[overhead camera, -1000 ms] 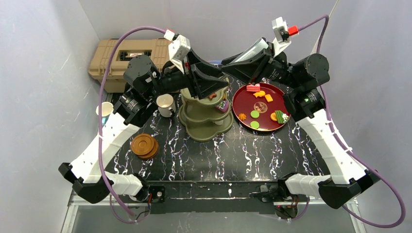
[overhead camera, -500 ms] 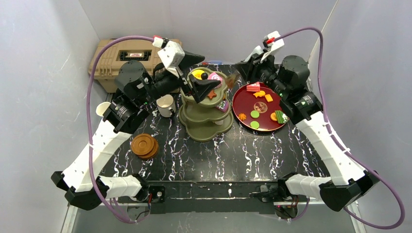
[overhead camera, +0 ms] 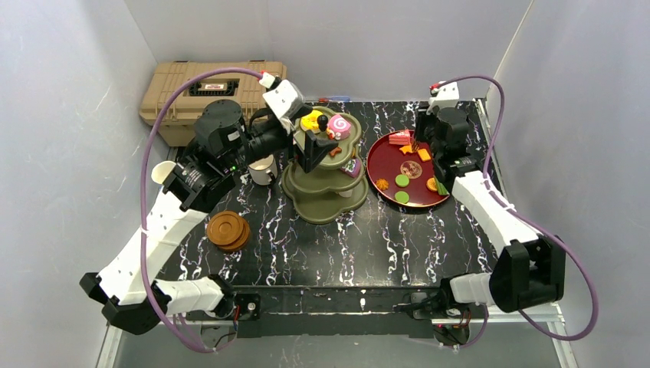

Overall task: Serve the afternoon tea
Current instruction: Adjust the clamp, then pick up the desert from the tray.

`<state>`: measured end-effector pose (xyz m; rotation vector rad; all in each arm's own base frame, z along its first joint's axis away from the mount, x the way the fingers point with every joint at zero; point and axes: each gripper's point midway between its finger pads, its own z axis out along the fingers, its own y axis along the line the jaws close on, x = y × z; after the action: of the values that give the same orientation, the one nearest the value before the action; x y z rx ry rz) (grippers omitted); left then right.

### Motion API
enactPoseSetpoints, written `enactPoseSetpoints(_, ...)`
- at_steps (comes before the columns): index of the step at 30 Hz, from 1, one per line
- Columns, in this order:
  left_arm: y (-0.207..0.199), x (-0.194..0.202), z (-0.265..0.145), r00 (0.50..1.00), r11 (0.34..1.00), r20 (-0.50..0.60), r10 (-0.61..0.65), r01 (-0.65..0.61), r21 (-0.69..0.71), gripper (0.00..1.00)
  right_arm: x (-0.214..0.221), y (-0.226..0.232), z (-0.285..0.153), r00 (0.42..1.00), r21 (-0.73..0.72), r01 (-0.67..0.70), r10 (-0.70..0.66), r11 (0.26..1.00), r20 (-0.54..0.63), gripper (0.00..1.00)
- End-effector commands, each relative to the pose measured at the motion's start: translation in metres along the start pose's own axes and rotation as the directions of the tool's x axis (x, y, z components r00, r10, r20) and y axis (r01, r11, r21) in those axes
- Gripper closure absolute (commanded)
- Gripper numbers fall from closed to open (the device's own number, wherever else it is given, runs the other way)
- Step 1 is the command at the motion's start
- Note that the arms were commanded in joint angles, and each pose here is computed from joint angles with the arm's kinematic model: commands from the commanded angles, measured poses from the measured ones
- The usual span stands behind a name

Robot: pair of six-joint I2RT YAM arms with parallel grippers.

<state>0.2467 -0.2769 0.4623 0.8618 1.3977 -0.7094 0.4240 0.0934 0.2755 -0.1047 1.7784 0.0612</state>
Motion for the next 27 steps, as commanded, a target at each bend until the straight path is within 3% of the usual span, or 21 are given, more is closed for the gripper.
enactPoseSetpoints(1,-0.003,0.003,-0.015,1.0,1.0,-0.005,0.03,-0.03,0.004,0.02,-0.045,-0.015,0.018,0.967,0.04,-0.036,0.025,0.999,0.252,0.9)
enactPoseSetpoints(8,-0.005,0.011,-0.021,0.998,0.999,-0.019,0.054,-0.053,0.005,0.02,-0.018,-0.016,0.066,0.97,0.03,-0.069,0.06,0.997,0.234,0.81)
enactPoseSetpoints(22,-0.009,0.035,-0.027,0.996,0.999,-0.079,0.035,-0.034,0.015,0.02,-0.009,-0.026,0.103,0.955,0.104,-0.086,0.052,0.991,0.292,0.78)
enactPoseSetpoints(27,-0.01,0.037,-0.03,0.996,0.999,-0.076,0.047,-0.046,0.016,0.02,-0.003,-0.03,0.106,0.951,0.124,-0.095,0.053,0.988,0.305,0.62)
